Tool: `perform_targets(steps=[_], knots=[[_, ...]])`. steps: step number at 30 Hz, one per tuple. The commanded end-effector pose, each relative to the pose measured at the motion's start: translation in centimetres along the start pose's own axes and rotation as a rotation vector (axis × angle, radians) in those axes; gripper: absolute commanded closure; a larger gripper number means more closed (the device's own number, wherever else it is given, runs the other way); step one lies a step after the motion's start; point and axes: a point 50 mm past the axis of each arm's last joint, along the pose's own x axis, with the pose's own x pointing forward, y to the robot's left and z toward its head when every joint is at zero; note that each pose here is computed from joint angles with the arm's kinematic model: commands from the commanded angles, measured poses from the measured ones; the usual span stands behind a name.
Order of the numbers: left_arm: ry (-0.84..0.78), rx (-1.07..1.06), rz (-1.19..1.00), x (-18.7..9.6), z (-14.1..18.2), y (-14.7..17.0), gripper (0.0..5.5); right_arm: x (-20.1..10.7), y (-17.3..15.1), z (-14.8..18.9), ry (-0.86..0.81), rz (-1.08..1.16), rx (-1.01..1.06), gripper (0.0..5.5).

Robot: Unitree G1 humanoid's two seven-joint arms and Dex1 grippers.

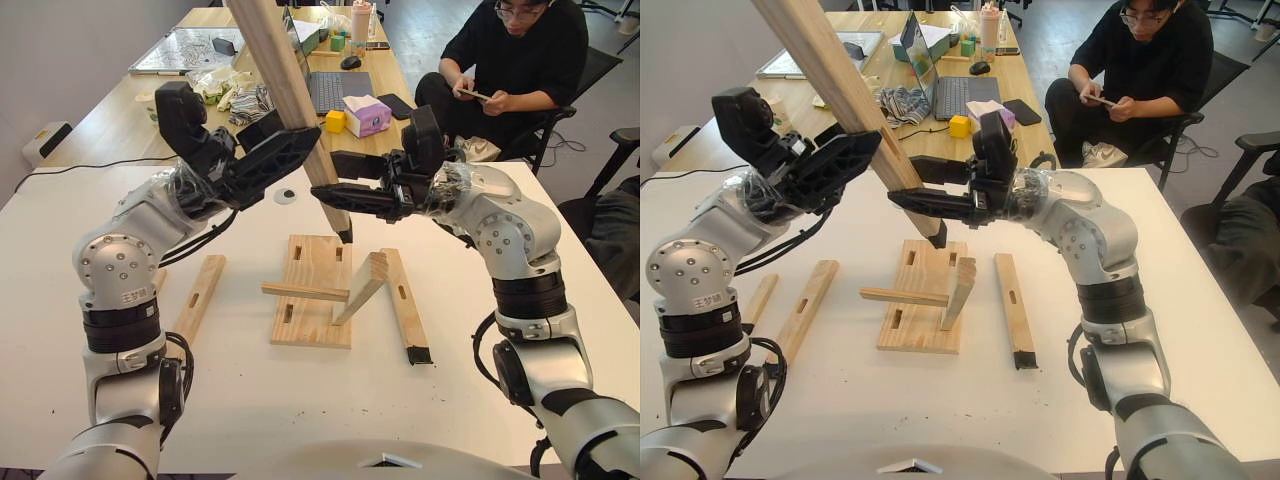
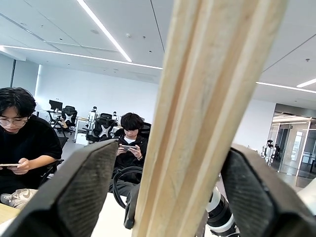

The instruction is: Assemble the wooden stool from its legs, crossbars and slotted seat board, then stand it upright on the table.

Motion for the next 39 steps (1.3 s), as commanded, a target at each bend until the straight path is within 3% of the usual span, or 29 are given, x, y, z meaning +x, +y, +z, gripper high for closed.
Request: perform_targets(steps=[1, 5, 10, 14, 20, 26, 30, 39], knots=[[0.031, 0.029, 0.017, -0.2, 0.3, 0.2, 2.63, 0.2, 0.2, 0.6, 0.054, 0.067, -0.038, 3.48], [0.041, 0.034, 0.014, -0.4, 0.3, 0.1, 3.26, 0.1, 0.2, 0.7, 0.072, 0.081, -0.043, 3.48], [0.037, 0.051, 0.045, -0.7, 0.5, 0.5, 3.31, 0.3, -0.3, 1.0, 0.065, 0.042, -0.032, 3.48], [0.029, 0.07, 0.118, -1.4, -0.1, 1.6, 3.45, 0.3, -0.8, 1.0, 0.074, 0.008, -0.043, 2.54], [0.03, 0.049, 0.32, -5.9, -2.4, 4.6, 3.45, -1.0, -1.3, 1.8, 0.111, -0.025, -0.11, 2.51], [0.053, -0.098, 0.549, -13.5, -7.9, 5.2, 3.45, -3.9, -3.2, 3.1, 0.095, -0.183, -0.147, 2.51], [0.052, -0.17, 0.541, -14.8, -9.9, 3.6, 3.45, -4.8, -3.9, 3.0, 0.099, -0.228, -0.147, 2.51], [0.116, -0.164, 0.494, -15.4, -10.0, 2.2, 3.45, -5.1, -4.4, 2.3, 0.12, -0.243, -0.134, 2.51]])
